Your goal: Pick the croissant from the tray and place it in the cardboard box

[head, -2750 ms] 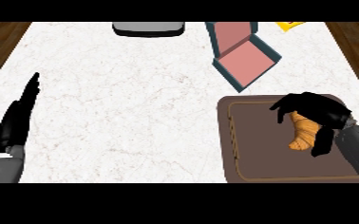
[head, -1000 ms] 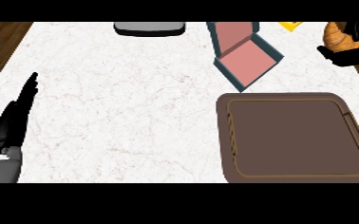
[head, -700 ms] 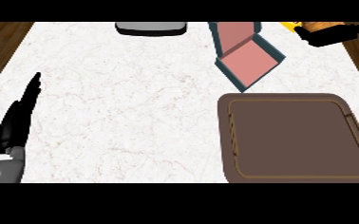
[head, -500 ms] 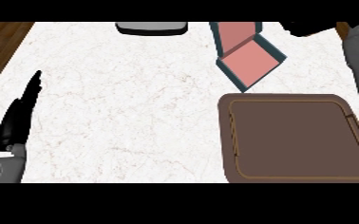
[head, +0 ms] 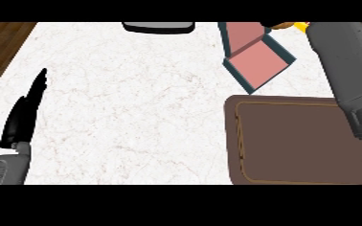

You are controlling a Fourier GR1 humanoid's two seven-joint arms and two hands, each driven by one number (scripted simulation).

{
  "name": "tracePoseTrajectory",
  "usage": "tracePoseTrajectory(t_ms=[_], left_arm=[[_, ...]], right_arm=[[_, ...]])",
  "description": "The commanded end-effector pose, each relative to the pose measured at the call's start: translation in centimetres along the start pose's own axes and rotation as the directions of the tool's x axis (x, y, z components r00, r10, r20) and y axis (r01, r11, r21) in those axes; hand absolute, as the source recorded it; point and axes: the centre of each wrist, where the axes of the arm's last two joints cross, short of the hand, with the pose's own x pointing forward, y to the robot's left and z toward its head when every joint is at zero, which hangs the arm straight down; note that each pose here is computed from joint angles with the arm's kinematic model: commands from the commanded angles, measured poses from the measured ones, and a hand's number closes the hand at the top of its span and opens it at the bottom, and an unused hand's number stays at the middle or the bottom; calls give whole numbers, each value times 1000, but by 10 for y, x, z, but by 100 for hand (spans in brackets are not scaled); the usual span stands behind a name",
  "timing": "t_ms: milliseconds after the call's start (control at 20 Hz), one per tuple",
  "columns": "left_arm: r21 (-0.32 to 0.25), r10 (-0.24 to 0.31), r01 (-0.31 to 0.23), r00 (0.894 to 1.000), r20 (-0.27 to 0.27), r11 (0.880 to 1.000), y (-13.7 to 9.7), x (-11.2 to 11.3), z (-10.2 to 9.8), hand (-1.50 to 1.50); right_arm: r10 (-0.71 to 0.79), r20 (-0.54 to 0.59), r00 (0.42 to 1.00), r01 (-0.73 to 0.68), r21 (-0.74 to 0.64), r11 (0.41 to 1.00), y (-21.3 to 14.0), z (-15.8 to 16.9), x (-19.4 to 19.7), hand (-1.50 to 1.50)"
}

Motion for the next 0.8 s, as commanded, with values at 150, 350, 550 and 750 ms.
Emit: tracePoseTrajectory(t_ms=[150, 350, 550, 750], left_arm=[[-36, 15, -14, 1000, 19, 999, -8, 7, -4, 0], [-21, 2, -1, 1000, 23, 1000, -1, 8, -5, 0], [-12, 0, 0, 999, 41, 1000, -17, 15, -2, 0], [-16, 5, -4, 999, 52, 1000, -10, 11, -10, 0]], right_arm=[[88, -84, 993, -87, 8, 996, 21, -9, 6, 150], [-20, -201, 979, 27, 33, 999, 65, 0, 2, -150], [-62, -245, 968, 78, 57, 995, 67, 7, -17, -150], [-137, -177, 975, 139, 1, 990, 46, 2, -17, -150]])
